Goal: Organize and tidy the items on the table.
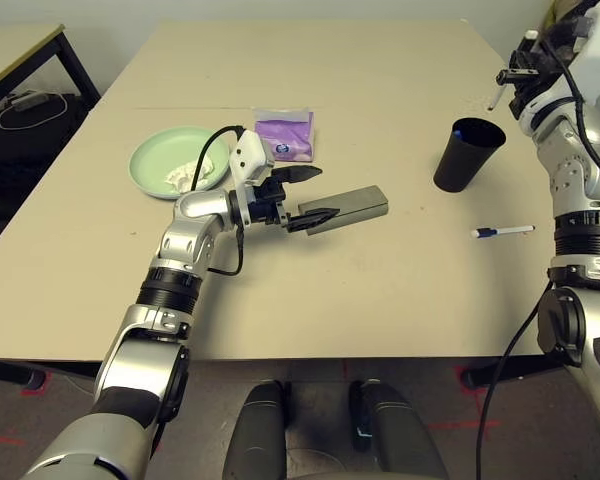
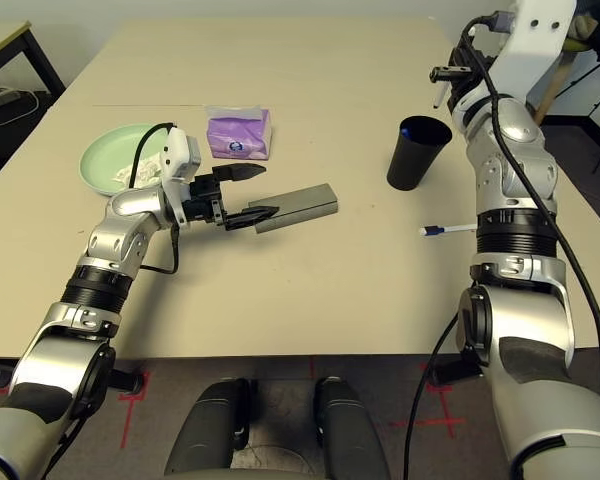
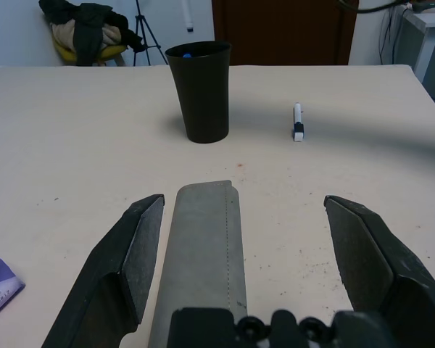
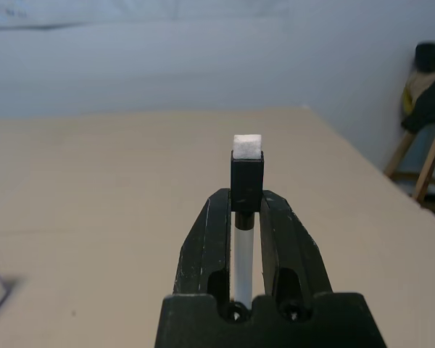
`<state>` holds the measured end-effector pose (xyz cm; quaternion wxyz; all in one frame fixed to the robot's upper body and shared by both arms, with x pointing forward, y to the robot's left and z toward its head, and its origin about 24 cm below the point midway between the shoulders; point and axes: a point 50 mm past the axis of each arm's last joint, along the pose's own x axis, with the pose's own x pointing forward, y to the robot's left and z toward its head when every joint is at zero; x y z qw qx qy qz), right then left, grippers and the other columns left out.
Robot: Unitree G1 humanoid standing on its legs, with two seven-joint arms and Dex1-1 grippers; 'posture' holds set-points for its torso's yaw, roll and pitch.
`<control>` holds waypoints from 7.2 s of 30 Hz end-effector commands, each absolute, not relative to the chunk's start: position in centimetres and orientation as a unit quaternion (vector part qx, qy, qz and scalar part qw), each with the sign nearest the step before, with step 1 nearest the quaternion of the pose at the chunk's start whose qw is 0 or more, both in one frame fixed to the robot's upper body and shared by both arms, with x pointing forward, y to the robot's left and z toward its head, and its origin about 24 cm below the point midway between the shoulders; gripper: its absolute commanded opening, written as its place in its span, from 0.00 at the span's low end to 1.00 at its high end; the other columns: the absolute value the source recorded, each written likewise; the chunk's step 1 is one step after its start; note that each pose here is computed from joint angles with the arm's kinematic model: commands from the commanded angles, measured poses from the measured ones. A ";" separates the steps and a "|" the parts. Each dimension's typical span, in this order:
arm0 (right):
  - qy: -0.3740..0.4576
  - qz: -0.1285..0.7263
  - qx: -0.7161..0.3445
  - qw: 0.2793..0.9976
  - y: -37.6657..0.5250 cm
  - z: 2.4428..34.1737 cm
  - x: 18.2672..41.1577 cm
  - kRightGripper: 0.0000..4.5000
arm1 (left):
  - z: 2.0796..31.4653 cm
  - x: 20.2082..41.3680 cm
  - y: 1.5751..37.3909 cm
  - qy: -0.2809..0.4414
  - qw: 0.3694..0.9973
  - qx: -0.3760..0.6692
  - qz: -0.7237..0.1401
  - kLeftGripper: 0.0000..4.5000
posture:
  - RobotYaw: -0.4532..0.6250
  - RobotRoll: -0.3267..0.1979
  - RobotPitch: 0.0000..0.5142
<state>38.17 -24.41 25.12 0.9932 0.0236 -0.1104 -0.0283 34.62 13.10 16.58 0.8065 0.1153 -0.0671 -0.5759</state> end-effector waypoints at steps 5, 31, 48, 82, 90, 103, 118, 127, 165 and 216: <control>-0.097 -0.030 0.018 0.995 -24.2 24.2 38.1 0.09 | 16.1 34.5 13.5 -0.061 0.811 0.109 -0.572 1.00 | 0.54 0.62 0.18; -0.072 -0.042 0.023 0.996 -24.3 23.8 37.9 0.99 | 16.1 34.4 13.6 -0.055 0.809 0.116 -0.573 1.00 | 0.54 0.62 0.18; -0.019 0.400 -0.177 0.899 -23.3 21.1 35.7 0.99 | 15.8 34.2 13.7 -0.059 0.807 0.126 -0.574 1.00 | 0.54 0.62 0.22; 0.316 0.456 -0.605 0.571 -29.1 18.9 35.5 0.99 | 14.9 31.8 13.3 -0.053 0.770 0.111 -0.627 1.00 | 0.61 0.62 0.33; 0.328 0.496 -0.572 0.565 -28.7 18.4 35.2 0.99 | 14.9 31.3 13.7 -0.051 0.780 0.104 -0.615 1.00 | 0.63 0.62 0.37; 0.343 0.494 -0.574 0.556 -29.0 19.1 35.1 0.99 | 14.9 31.0 14.1 -0.047 0.786 0.102 -0.608 1.00 | 0.64 0.62 0.43; 0.381 0.486 -0.595 0.514 -30.1 19.5 34.5 0.99 | 15.0 31.2 14.1 -0.048 0.790 0.100 -0.603 1.00 | 0.64 0.62 0.43; 0.380 0.478 -0.604 0.512 -30.0 18.1 34.7 0.99 | 15.0 31.1 14.0 -0.048 0.792 0.100 -0.601 1.00 | 0.64 0.62 0.44; 0.165 0.550 -0.255 0.778 -28.1 23.3 34.3 0.02 | 15.3 32.6 12.8 -0.064 0.787 0.104 -0.605 1.00 | 0.57 0.62 0.22; -0.089 -0.044 -0.003 0.995 -25.7 25.0 37.2 0.02 | 16.8 34.1 13.7 -0.073 0.801 0.117 -0.583 1.00 | 0.57 0.62 0.17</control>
